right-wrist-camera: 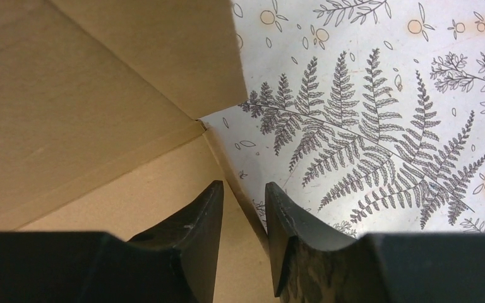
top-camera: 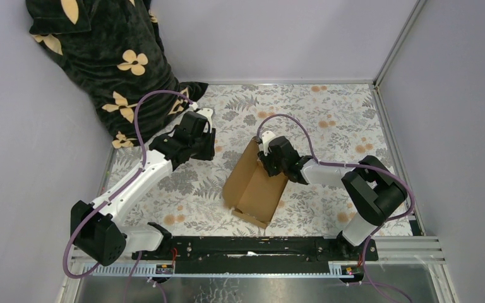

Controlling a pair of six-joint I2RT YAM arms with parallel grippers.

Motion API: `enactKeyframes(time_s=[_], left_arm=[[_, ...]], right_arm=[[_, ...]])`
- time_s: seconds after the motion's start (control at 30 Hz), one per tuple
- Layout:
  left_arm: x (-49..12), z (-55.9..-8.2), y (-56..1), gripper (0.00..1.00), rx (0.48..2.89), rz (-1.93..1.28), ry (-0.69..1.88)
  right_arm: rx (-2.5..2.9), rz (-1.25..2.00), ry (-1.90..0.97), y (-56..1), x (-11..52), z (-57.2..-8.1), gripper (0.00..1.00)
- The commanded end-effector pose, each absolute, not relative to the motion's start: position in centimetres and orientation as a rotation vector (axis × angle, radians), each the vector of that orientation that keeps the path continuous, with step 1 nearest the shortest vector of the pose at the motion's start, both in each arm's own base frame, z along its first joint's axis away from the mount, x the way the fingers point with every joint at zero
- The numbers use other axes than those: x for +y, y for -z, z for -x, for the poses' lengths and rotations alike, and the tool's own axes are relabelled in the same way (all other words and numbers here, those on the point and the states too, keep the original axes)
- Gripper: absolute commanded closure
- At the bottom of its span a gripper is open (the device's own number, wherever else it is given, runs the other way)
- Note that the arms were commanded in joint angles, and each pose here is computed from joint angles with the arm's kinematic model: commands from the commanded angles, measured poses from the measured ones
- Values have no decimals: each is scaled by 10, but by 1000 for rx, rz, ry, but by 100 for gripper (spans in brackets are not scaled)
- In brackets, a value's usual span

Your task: Fold the paper box

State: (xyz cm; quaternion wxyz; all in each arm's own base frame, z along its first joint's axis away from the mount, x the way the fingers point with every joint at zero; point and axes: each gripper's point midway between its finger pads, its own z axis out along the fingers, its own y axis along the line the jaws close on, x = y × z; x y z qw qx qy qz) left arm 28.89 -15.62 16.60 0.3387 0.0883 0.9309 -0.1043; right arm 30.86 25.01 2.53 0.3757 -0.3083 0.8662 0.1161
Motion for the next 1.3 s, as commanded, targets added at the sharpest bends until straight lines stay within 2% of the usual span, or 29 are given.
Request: enactKeyframes(time_s=[0.0,0.2,0.37,0.6,0.73,1.0,1.13,1.27], left_arm=[[-160,-297,-168,59,2397,-212,290],[-157,-296,-167,59,2400,-212,275],[-157,-296,-164,59,2407,-210,269],[-149,-298,-163,58,2404,-195,232],[-147,-299,-164,58,2402,-176,238],[-183,-283,-140,57,2401,-152,539],[-198,-274,-140,57,2365,-98,689],[-199,-272,-140,56,2315,-22,741]], right_arm=[[2216,722,-265,-32,250,-316,64],[2249,560,-140,-35,229,-324,69],[2272,361,-9,-40,204,-328,69],[2269,-71,213,-49,150,-317,67],[2231,-245,261,-52,132,-311,70],[2204,-468,248,-42,122,-300,72],[2203,-577,237,-34,120,-294,77],[2190,-639,217,-28,119,-291,79]])
